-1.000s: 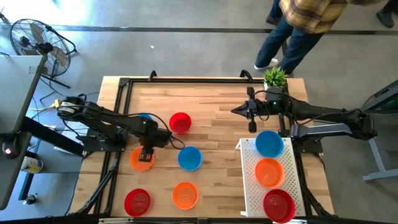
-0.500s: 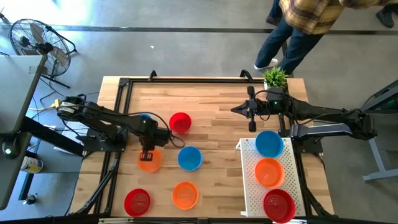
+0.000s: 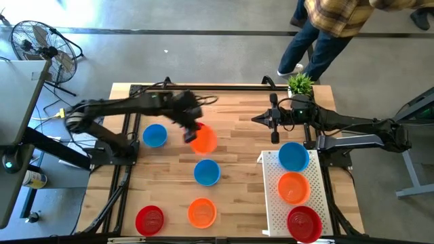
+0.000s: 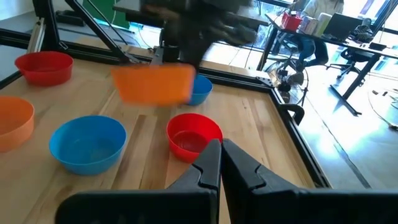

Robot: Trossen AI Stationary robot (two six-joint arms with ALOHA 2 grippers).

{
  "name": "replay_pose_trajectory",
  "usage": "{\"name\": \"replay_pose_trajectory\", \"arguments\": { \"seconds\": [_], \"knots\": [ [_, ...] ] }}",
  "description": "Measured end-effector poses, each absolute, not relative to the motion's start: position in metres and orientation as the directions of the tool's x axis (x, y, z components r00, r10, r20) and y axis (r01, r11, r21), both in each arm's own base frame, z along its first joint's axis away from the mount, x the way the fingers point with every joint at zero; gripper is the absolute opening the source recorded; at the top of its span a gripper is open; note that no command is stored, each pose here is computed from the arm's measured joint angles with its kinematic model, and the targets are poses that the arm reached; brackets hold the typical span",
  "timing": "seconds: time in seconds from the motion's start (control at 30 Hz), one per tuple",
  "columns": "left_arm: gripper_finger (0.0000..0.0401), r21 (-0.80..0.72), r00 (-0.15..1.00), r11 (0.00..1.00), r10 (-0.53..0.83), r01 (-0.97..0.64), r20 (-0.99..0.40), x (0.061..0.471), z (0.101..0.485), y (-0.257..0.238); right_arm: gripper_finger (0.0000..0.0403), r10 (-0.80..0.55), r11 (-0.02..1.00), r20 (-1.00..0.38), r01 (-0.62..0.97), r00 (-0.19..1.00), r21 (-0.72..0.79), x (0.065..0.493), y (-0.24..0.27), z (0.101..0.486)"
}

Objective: Pick & Place Mini bowls
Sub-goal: Stack the orange bowl on top of the other orange bowl on the shelf

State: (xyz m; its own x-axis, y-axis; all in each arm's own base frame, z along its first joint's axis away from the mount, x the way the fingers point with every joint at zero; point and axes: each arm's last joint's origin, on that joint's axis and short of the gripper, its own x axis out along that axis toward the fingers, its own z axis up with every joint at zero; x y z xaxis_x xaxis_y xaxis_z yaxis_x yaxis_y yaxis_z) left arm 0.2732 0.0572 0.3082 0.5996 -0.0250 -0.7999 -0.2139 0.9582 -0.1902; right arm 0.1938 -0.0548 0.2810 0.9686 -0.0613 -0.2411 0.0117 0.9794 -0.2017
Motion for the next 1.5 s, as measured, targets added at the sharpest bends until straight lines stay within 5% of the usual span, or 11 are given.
{"name": "replay_pose_trajectory", "arguments": {
  "seconds": [0.17,0.57,1.03,1.5],
  "knots": [
    [0.0001,-0.187,0.674,0.962,-0.005,-0.198,-0.739,0.321,0.304,0.091,0.0,-0.061,0.98,-0.241,0.013,0.969,-0.197,0.194,-0.055,0.281],
    [0.0001,-0.24,0.601,0.941,-0.052,-0.238,-0.797,0.388,0.237,0.136,0.0,-0.062,0.981,-0.242,0.014,0.968,-0.195,0.194,-0.055,0.281],
    [0.0002,-0.24,0.561,0.933,-0.052,-0.266,-0.826,0.414,0.206,0.146,0.0,-0.061,0.985,-0.247,0.019,0.967,-0.171,0.194,-0.055,0.28],
    [0.0046,-0.201,0.557,0.945,-0.024,-0.259,-0.83,0.414,0.206,0.146,0.0,-0.06,0.989,-0.252,0.023,0.966,-0.148,0.194,-0.055,0.28]
  ]
}}
